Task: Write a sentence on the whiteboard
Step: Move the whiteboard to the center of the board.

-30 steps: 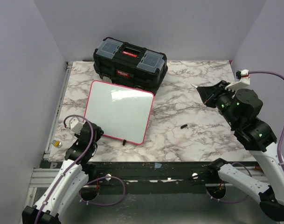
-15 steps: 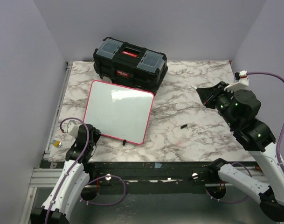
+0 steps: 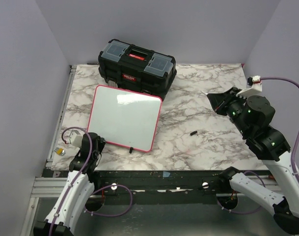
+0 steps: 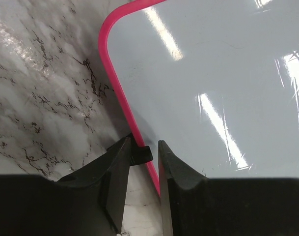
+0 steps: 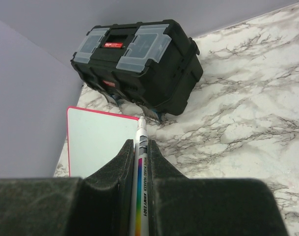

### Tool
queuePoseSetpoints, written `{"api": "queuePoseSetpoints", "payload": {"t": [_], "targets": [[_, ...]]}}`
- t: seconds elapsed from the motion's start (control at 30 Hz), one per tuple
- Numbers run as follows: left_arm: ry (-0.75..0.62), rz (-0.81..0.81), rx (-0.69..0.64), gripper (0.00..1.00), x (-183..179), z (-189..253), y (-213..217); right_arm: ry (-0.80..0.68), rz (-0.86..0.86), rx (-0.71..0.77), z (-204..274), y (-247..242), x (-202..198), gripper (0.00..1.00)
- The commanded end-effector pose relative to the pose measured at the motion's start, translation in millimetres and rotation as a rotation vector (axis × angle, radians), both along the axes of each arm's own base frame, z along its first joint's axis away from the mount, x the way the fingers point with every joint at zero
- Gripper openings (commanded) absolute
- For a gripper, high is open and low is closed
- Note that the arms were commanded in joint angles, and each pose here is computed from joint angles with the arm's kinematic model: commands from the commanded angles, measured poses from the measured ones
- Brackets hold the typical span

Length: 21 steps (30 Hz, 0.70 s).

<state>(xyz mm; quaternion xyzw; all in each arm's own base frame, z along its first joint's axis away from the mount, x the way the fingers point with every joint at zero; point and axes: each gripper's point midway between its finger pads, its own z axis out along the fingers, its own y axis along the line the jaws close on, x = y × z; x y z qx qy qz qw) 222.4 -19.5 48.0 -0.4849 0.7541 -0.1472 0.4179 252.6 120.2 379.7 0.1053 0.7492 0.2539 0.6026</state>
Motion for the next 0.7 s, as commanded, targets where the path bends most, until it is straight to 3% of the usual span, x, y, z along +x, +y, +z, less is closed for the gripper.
{"api": "queuePoseSetpoints", "payload": {"t": [0.0, 0.33, 0.67], "targets": [[0.023, 0.006, -0.036, 0.29, -9.7, -9.4, -2.4, -0.01, -0.014, 0.012, 1.6, -3.9, -2.4, 0.01], [0.059, -0.005, -0.08, 0.29, -15.1, -21.7, -9.4, -0.011, -0.02, 0.011, 0.6, -7.2, -5.7, 0.01], [0.052, -0.057, -0.149, 0.2, -18.4, -29.8, -24.9, -0.019, -0.033, 0.008, 3.1, -12.2, -9.1, 0.01]]}}
